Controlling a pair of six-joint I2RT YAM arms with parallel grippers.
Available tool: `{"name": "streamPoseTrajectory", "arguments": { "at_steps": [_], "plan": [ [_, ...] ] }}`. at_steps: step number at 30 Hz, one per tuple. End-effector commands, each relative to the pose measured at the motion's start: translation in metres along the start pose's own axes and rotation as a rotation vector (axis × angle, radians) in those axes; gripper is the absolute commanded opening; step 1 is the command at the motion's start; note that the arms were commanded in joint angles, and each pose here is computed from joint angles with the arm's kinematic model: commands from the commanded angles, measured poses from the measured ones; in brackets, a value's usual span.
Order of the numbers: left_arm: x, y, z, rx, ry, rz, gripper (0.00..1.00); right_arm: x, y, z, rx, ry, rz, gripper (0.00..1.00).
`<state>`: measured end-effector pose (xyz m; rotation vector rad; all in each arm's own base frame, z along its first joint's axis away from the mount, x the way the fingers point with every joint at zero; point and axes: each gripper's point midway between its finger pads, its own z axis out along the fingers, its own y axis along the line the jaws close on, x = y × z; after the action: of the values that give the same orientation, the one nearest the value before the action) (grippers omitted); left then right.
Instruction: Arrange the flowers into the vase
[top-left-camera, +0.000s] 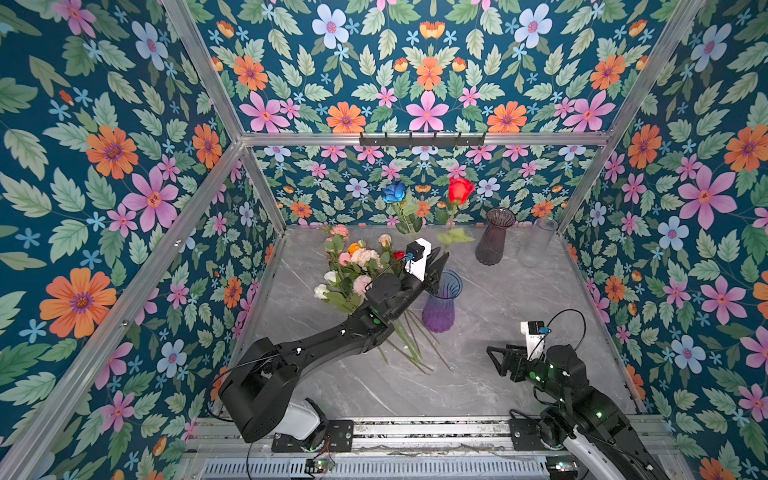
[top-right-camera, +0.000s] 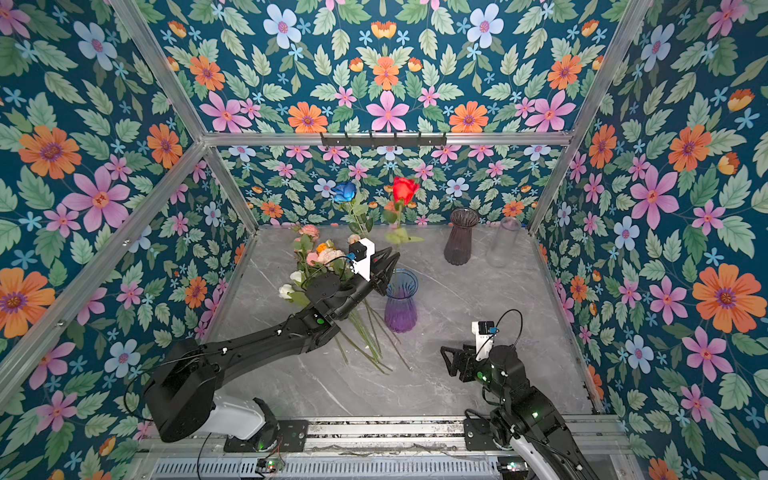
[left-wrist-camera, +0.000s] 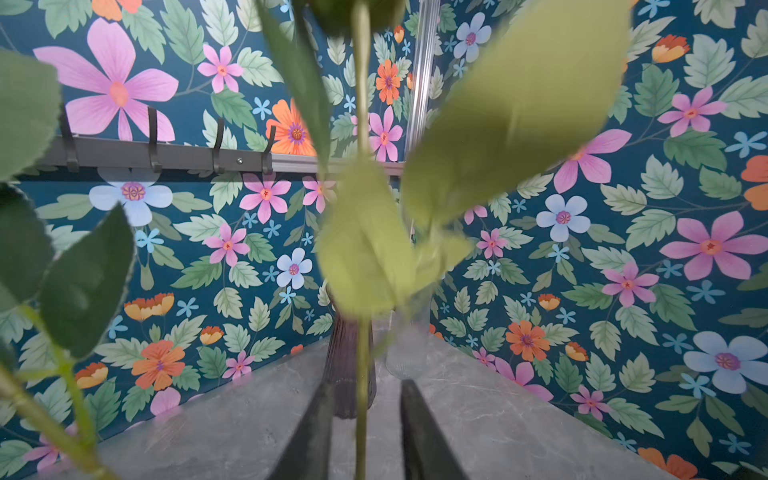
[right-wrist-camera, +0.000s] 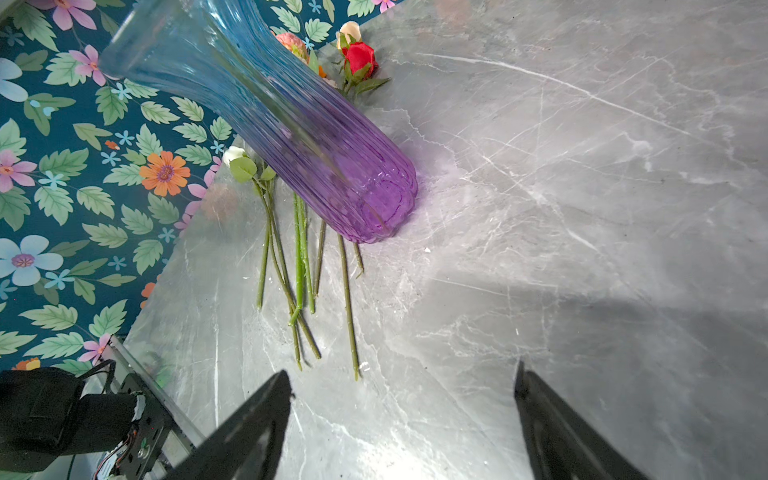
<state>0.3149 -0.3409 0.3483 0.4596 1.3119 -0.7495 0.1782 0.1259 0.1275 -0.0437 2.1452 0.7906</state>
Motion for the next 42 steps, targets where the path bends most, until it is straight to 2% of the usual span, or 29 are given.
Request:
{"name": "streamPoseTrajectory", "arguments": {
  "at_steps": [1, 8, 18, 22, 27, 30, 32, 34, 36, 40, 42],
  "plan": [
    [-0.01, 0.004, -0.006, -0.025, -0.029, -0.017, 0.73, -0.005, 0.002, 0.0, -0.006, -0.018, -0.001, 0.86],
    [-0.015, 0.018, -0.028, -0.099, -0.014, -0.015, 0.75, -0.004, 0.001, 0.0, -0.003, -0.017, -0.001, 0.86],
    [-0.015, 0.037, -0.079, -0.2, 0.017, -0.011, 0.78, -0.004, 0.001, 0.001, 0.002, -0.012, 0.001, 0.86],
    [0.003, 0.057, -0.099, -0.309, 0.103, -0.011, 0.75, -0.004, 0.001, 0.001, 0.002, -0.012, 0.001, 0.86],
    [0.042, 0.087, -0.117, -0.426, 0.261, -0.059, 0.75, -0.004, 0.002, 0.001, -0.002, -0.013, 0.0, 0.86],
    [0.075, 0.113, -0.126, -0.475, 0.369, -0.164, 0.76, -0.005, 0.001, 0.001, 0.0, -0.014, 0.0, 0.86],
    [0.1, 0.139, -0.137, -0.519, 0.421, -0.321, 0.72, -0.004, 0.001, 0.001, 0.001, -0.011, 0.0, 0.86],
    [0.122, 0.163, -0.151, -0.579, 0.456, -0.464, 0.65, -0.004, 0.001, 0.001, 0.001, -0.01, 0.001, 0.86],
    [0.141, 0.178, -0.162, -0.619, 0.479, -0.567, 0.63, -0.004, 0.001, 0.001, 0.001, -0.012, 0.0, 0.86],
    [0.167, 0.198, -0.181, -0.711, 0.482, -0.701, 0.64, -0.004, 0.001, 0.001, 0.001, -0.012, -0.001, 0.86],
    [0.177, 0.207, -0.19, -0.775, 0.491, -0.753, 0.58, -0.004, 0.001, 0.002, 0.002, -0.009, -0.001, 0.86]
  ]
}}
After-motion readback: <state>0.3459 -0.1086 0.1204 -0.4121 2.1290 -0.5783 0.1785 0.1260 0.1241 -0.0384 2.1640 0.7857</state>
